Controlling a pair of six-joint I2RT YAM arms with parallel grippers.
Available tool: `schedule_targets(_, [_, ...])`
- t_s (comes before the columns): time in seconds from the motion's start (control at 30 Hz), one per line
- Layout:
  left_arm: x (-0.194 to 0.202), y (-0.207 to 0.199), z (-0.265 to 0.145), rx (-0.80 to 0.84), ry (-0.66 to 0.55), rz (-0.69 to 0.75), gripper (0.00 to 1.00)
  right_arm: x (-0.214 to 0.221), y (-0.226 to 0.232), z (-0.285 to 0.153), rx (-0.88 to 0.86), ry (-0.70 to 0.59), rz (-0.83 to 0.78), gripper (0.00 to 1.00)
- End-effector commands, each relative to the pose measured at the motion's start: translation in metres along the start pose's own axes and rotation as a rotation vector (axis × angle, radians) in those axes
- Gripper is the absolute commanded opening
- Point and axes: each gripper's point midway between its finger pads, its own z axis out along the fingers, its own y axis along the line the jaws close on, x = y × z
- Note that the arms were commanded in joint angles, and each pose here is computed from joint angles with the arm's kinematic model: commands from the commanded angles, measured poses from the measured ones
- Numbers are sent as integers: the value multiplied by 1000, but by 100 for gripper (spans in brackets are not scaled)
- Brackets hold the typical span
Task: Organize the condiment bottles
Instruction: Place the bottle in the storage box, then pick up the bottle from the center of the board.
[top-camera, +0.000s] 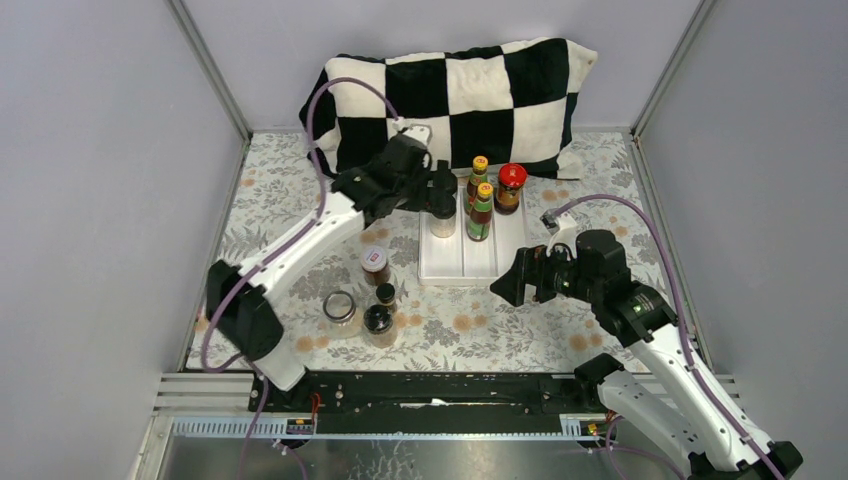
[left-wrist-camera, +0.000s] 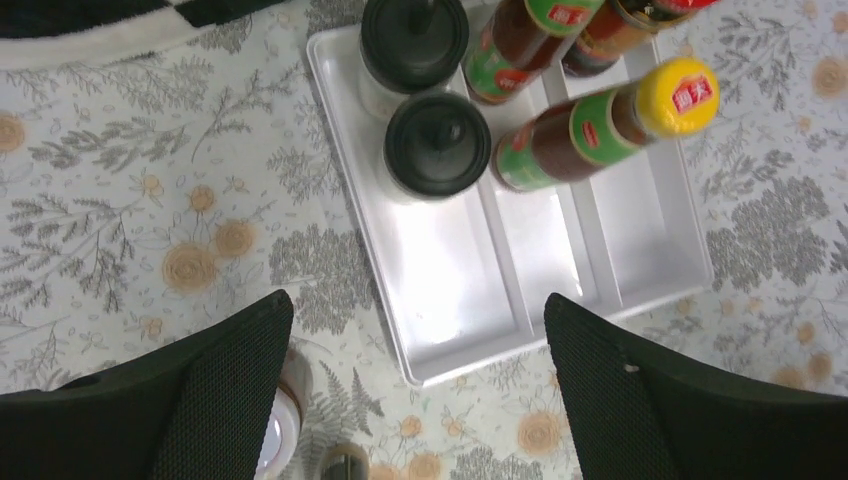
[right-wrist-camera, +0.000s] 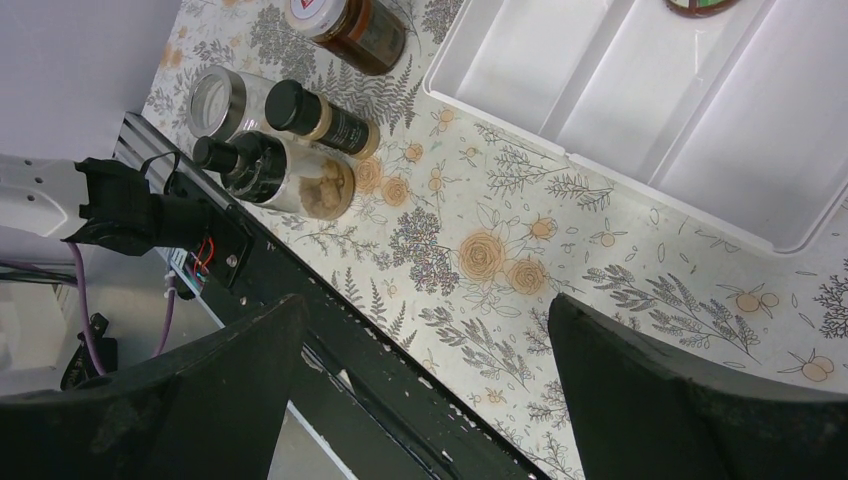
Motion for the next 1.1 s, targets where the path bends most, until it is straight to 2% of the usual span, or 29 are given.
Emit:
schedule_targets(0.0, [17,-1,-24,70,-7,-36,99,-7,7,1,-31,-11,-22,98])
schedule_targets(0.23, [43,3,-41,231,-18,-129,99,-12,19,-7,-52,43,-31,100])
schedule_targets(0.4, [54,14,-55,202,-22,-146,99,-32,31,-14,-66,22,-54,100])
schedule_targets(0.7, [50,19,-96,226,-109,-151,99,-54,55,-4,-156,32,-73,100])
schedule_targets(0.8, [48,33,-105,159,-142,-162,99,-55,65,10,-166,66,-96,99])
schedule_targets(0.9, [42,53,-116,66,-194,-178,99,-55,76,32,-104,113,-176,99])
schedule_targets(1.07, [31,69,-139,4,-280,-194,99,-66,86,71,7,125,-279,97])
